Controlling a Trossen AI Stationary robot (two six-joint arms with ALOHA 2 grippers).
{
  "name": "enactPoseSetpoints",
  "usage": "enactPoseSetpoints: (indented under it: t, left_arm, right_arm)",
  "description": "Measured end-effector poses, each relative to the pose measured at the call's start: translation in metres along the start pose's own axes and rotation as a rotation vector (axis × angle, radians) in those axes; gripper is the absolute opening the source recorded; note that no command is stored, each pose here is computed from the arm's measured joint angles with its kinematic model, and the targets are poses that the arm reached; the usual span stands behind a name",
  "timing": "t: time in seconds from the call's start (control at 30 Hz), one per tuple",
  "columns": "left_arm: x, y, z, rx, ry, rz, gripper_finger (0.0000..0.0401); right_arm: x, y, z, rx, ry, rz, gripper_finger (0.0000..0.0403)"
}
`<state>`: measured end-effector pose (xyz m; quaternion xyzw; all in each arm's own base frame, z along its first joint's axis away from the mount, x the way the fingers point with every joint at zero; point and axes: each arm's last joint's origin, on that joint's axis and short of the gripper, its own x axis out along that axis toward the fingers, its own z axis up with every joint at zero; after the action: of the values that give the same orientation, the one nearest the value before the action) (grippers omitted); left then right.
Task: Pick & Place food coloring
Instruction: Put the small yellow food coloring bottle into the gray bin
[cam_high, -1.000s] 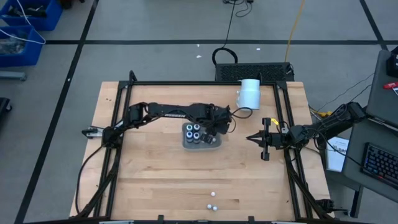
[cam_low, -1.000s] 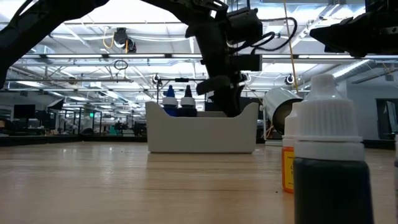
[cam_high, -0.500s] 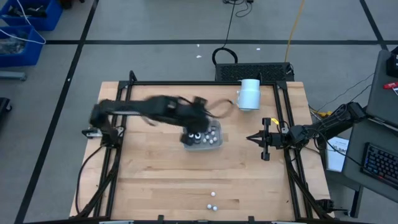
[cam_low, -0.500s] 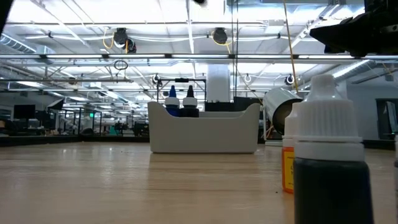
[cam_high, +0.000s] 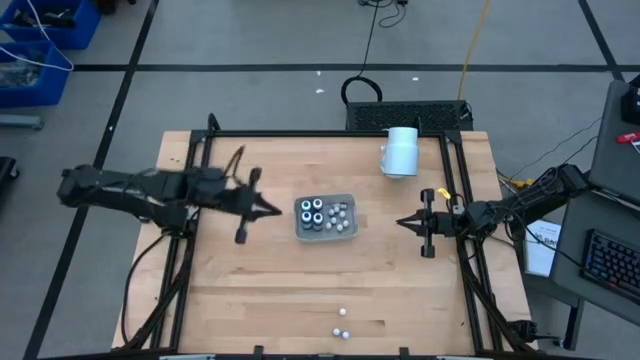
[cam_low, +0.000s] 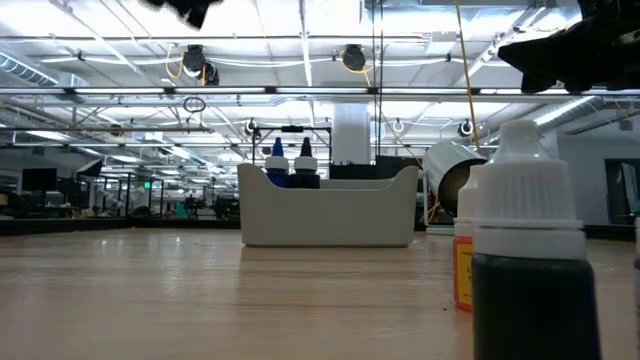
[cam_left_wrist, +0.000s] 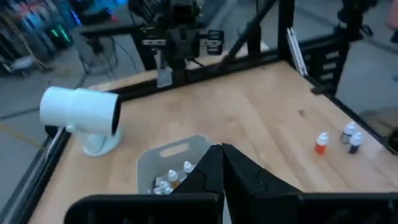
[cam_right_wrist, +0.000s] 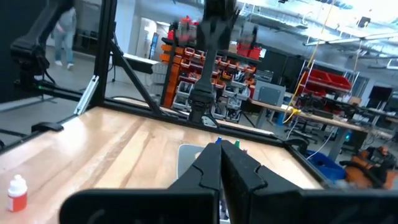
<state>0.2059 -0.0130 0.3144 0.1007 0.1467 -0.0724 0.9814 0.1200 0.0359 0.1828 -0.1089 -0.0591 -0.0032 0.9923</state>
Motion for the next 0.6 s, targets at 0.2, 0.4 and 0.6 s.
enactPoseSetpoints:
  t: [0.2, 0.4, 0.6]
  left_arm:
    - [-0.008, -0.016, -0.084, -0.033, -0.243, 0.084, 0.0003]
    - [-0.014, -0.023, -0.136, -0.107, -0.305, 0.194, 0.0003]
    - [-0.017, -0.027, -0.157, -0.118, -0.319, 0.222, 0.0003]
  right_arm:
    - [0.001, 0.001, -0.002, 0.068, 0.019, 0.004, 0.0000]
    - [0.004, 0.004, -0.010, 0.071, 0.085, 0.018, 0.0000]
    - [0.006, 0.006, -0.015, 0.086, 0.127, 0.022, 0.0000]
